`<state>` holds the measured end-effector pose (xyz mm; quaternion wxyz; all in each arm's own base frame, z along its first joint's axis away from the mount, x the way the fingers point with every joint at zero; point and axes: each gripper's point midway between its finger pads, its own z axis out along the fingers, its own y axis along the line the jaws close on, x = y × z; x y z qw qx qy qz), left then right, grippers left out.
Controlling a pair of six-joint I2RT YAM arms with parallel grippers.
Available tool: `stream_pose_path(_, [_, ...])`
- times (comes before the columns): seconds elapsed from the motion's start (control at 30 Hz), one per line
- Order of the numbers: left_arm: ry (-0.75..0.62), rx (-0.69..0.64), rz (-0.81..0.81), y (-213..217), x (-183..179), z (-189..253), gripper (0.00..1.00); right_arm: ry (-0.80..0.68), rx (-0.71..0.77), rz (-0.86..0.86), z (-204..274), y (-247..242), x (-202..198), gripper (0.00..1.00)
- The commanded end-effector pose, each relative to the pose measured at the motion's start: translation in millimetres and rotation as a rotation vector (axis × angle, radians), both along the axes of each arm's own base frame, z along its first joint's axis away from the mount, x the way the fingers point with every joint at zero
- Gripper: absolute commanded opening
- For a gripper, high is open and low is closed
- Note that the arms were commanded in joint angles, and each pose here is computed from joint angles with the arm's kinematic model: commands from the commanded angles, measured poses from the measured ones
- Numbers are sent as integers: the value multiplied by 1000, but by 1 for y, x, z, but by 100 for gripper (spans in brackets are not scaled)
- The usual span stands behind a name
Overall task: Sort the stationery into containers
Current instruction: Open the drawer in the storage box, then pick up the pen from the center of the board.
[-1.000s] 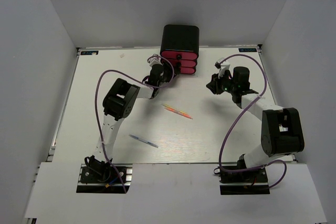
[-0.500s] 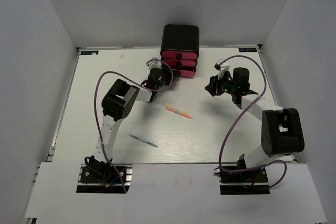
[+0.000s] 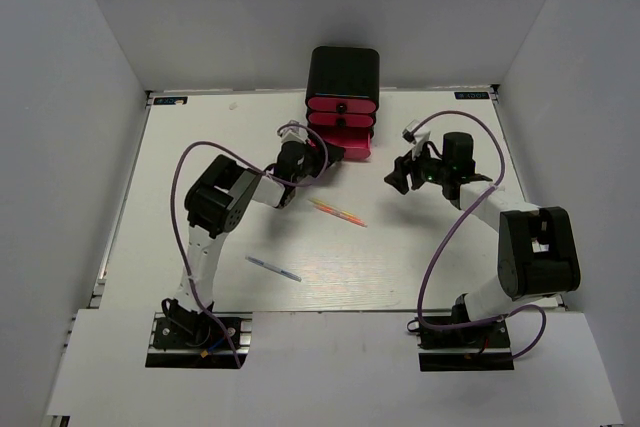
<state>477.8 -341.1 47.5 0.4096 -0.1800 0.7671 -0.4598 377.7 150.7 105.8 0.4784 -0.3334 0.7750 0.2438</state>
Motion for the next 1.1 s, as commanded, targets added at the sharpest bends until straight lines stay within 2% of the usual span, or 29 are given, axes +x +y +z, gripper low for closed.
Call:
stream_pose_path(0.0, [6,19,-10,6,-12,23,74,-52,-3,135,14,12,-13,66])
stream_pose_path(0.07, [14,34,-12,12,-21,21,78,-61,5,228,15,20,-26,62])
stream_pose_path(0.2, [4,40,-4,28,-38,33,79,-116,-42,404,4,29,-52,47])
stream_pose_path(0.23, [14,55,2,38,-43,28,79,-107,-49,426,1,30,-59,39])
stream_pose_path(0.3, [-18,78,-26,41,-54,45,79,-105,-72,481,-8,37,-73,35])
stream_pose_path(0.5, [-4,206,-74,70,-103,45,79,-89,-160,550,-29,55,-85,39])
stream_pose_path(0.53, [-40,208,-57,77,-108,65,79,-97,-175,546,-28,57,-81,39])
stream_pose_path(0.6, [-4,291,-38,97,-125,54,79,-88,-219,535,-32,68,-76,39])
stream_pose_path(0.63, [-33,292,-24,105,-134,70,79,-74,-214,527,-32,73,-76,39])
stream_pose_path(0.73, [-24,369,15,130,-153,75,81,-34,-265,518,-44,82,-72,40])
stream_pose_path(0.83, [21,438,70,159,-177,82,85,-42,-324,523,-50,89,-70,44])
stream_pose_path(0.93, [102,478,139,187,-201,79,85,-56,-350,538,-53,94,-72,46])
stream_pose_path(1.0, [167,493,151,198,-219,68,86,-49,-356,538,-57,97,-73,47])
stream_pose_path(1.07, [165,451,173,202,-230,75,86,-48,-365,528,-58,100,-71,47])
